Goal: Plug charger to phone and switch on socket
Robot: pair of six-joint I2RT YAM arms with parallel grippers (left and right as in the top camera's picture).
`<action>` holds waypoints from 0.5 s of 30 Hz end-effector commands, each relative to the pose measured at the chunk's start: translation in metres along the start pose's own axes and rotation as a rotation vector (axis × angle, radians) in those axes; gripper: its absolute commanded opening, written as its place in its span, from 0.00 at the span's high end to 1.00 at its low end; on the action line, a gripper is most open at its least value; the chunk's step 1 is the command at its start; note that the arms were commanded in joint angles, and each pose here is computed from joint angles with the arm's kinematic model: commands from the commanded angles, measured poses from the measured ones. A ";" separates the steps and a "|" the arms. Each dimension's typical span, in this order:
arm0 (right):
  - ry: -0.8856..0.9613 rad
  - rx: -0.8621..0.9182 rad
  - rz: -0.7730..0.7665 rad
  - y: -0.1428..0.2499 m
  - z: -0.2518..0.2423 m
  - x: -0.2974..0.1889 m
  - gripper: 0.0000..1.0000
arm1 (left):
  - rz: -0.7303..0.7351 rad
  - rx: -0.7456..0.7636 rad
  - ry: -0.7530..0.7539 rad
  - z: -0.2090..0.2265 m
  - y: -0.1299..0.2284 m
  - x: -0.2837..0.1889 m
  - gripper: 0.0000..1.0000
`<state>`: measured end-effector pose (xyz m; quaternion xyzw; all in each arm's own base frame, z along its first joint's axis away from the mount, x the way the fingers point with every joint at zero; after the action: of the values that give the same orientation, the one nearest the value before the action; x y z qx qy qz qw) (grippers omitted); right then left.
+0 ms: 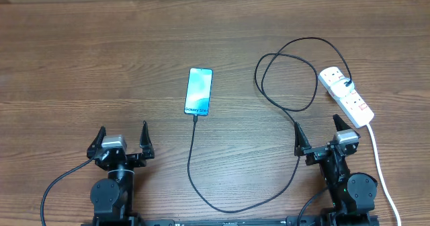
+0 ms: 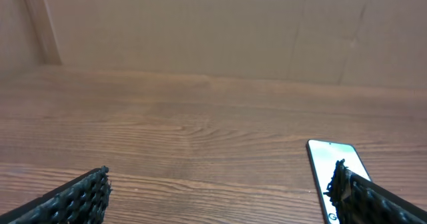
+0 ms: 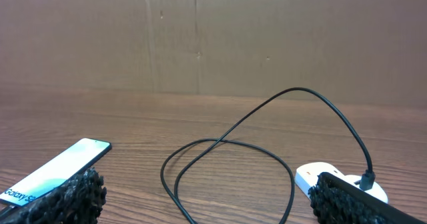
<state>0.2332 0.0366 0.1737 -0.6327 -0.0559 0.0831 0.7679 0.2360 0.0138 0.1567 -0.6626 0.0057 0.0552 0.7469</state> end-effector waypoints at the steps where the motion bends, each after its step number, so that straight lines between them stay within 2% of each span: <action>1: 0.005 -0.001 -0.005 0.002 -0.001 0.000 0.00 | -0.007 0.064 -0.011 0.003 0.000 0.000 0.00; 15: 0.005 -0.001 -0.005 0.002 -0.001 0.000 0.00 | -0.007 0.070 -0.010 0.002 0.000 0.000 0.00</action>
<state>0.2332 0.0366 0.1739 -0.6327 -0.0562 0.0829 0.7679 0.2360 0.0138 0.1567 -0.6427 0.0071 0.0551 0.7641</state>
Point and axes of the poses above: each gripper's point midway between its finger pads, its own x axis out along the fingers, its own z axis along the line the jaws close on, y = z × x, the point moved 1 cm from there along -x, back along the fingers, and after that the axes turned 10 degrees about x, right-handed, at the moved point
